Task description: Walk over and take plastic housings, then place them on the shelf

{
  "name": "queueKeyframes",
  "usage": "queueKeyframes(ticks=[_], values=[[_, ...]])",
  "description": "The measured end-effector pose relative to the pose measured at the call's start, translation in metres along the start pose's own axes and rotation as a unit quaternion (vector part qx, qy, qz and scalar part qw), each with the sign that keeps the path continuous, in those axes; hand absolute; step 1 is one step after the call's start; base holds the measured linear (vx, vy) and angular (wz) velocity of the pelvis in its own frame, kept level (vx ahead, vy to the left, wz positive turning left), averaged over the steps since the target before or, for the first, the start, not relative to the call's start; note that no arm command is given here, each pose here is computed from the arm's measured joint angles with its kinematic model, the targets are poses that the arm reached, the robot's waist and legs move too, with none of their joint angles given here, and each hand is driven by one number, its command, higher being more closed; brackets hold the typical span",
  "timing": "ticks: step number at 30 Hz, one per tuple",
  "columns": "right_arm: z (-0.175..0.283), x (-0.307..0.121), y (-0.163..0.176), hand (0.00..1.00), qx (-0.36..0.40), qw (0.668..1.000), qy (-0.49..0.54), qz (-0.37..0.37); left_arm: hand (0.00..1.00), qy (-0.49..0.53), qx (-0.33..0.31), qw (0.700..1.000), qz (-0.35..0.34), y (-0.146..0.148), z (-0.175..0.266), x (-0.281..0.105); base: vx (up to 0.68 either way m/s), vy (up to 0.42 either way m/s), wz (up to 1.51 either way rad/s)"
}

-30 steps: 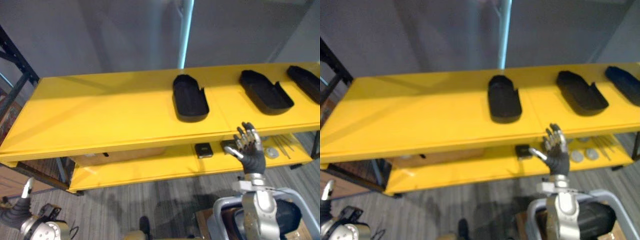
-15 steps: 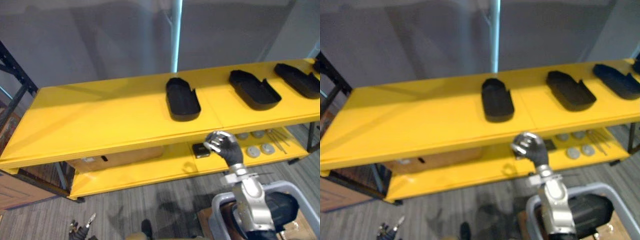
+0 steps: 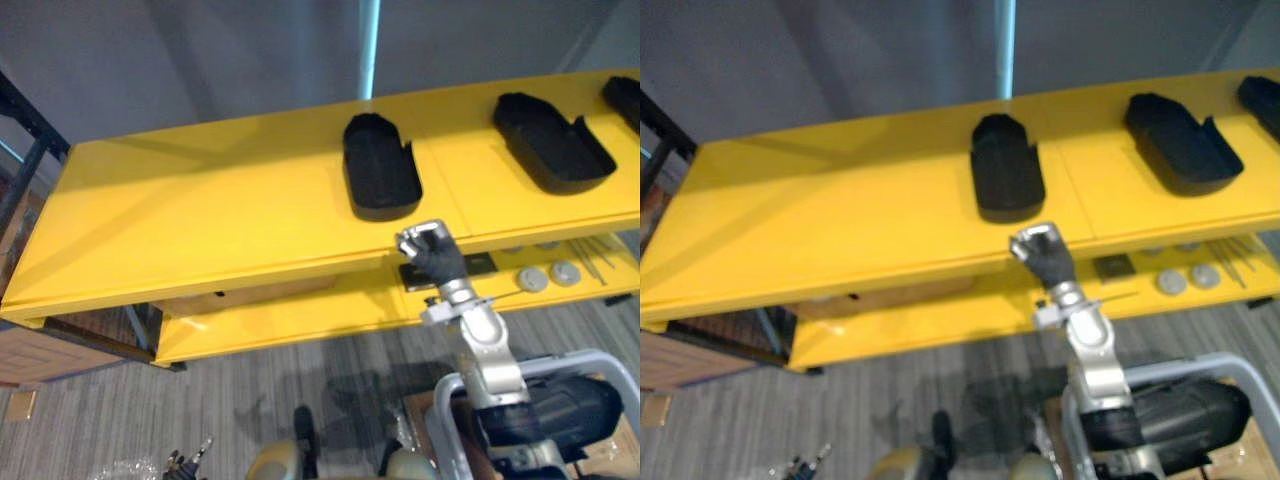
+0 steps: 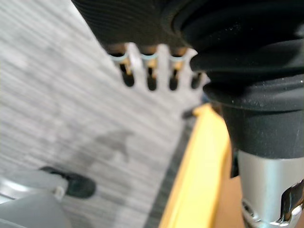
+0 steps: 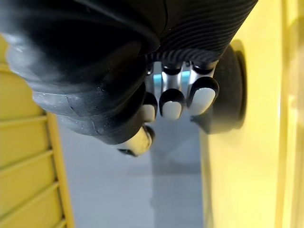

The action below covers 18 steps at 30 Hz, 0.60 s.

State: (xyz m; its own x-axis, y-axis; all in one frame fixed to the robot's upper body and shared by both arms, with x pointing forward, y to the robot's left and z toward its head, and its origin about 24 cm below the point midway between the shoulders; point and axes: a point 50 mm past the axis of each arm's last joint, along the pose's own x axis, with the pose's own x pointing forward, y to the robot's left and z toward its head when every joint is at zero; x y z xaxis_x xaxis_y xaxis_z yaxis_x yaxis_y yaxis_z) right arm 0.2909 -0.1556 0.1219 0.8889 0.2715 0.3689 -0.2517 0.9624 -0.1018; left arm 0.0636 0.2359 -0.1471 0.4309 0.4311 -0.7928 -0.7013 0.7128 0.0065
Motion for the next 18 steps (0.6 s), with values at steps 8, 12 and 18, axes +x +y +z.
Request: queueKeyframes(ticks=[8, 12, 18], values=[[0.005, 0.010, -0.003, 1.00, -0.010, 1.000, 0.007, 0.008, 0.00, 0.003, 0.014, 1.000, -0.019, -0.008, -0.001, 0.000, 0.00, -0.001, 0.00], [0.008, 0.025, -0.005, 1.00, -0.013, 1.000, 0.007, 0.010, 0.00, 0.002, 0.015, 1.000, -0.022, -0.010, -0.001, 0.000, 0.01, -0.001, 0.02], [0.006, 0.039, -0.010, 1.00, -0.020, 1.000, 0.016, 0.009, 0.00, 0.004, 0.028, 0.999, -0.036, -0.017, -0.003, -0.001, 0.01, 0.004, 0.16]])
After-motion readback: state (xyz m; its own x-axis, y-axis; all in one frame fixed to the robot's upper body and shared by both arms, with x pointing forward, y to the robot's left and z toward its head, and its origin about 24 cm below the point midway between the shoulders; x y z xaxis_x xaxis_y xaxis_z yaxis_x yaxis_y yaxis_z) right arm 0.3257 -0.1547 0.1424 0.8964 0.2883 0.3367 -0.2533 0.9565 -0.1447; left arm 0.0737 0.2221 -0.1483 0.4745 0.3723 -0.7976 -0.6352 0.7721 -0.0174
